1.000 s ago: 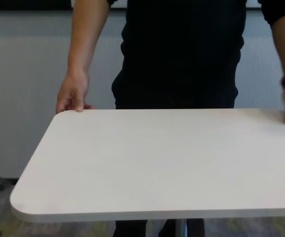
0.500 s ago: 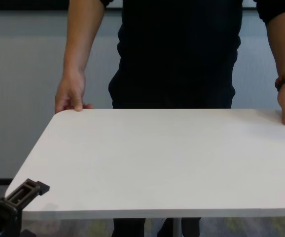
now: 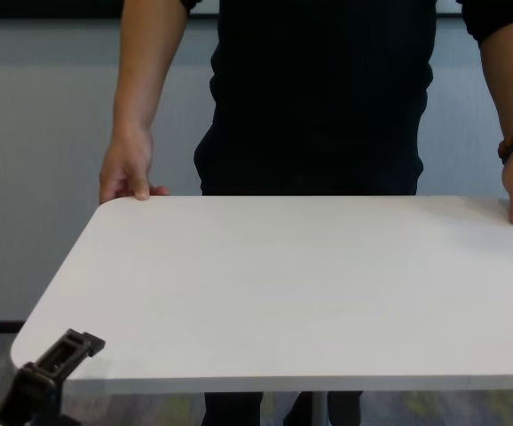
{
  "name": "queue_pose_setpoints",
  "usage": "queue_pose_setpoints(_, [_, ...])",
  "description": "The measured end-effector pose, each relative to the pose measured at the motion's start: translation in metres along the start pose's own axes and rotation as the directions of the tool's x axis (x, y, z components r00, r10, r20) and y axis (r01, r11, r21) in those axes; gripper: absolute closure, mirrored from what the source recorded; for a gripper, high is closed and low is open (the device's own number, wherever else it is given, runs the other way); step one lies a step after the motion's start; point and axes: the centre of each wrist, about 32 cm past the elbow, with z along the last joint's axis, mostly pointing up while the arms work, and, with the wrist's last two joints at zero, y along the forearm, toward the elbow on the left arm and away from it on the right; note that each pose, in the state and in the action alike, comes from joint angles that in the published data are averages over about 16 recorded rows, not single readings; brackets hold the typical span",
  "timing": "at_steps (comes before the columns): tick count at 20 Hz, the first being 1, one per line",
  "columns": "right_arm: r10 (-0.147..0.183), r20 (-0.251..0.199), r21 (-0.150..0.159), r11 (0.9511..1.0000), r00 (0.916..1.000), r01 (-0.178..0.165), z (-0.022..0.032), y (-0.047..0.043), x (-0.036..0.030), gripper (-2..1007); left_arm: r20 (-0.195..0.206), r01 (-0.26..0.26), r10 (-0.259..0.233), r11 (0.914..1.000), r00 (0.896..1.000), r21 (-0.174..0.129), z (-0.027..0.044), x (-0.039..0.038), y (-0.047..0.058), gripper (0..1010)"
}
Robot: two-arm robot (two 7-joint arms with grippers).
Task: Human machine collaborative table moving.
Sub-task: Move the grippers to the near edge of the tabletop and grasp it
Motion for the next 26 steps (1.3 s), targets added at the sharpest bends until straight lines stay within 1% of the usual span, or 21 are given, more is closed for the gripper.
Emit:
queue_pose_setpoints(7, [0.000, 0.000, 0.000, 1.0000, 1.0000, 0.000, 0.0000, 0.0000, 0.0000, 0, -0.019, -0.012, 0.012, 0.9996, 1.000, 0.026, 0.0045, -0.0068, -0.019, 10])
queue_pose_setpoints(13, [0.000, 0.000, 0.000, 1.0000, 1.0000, 0.000, 0.0000, 0.0000, 0.0000, 0, -0.038, -0.024, 0.026, 0.9983, 0.999, 0.053, 0.0047, -0.0090, -0.032, 10])
queue_pose_setpoints(19, [0.000, 0.000, 0.000, 1.0000, 1.0000, 0.000, 0.0000, 0.0000, 0.0000, 0, -0.051, -0.035, 0.039, 0.9964, 0.998, 0.077, 0.0042, -0.0096, -0.039, 10])
queue_pose_setpoints(26, [0.000, 0.000, 0.000, 1.0000, 1.0000, 0.000, 0.0000, 0.0000, 0.0000, 0, -0.058, -0.044, 0.049, 0.9952, 0.997, 0.088, 0.0053, -0.0096, -0.043, 10])
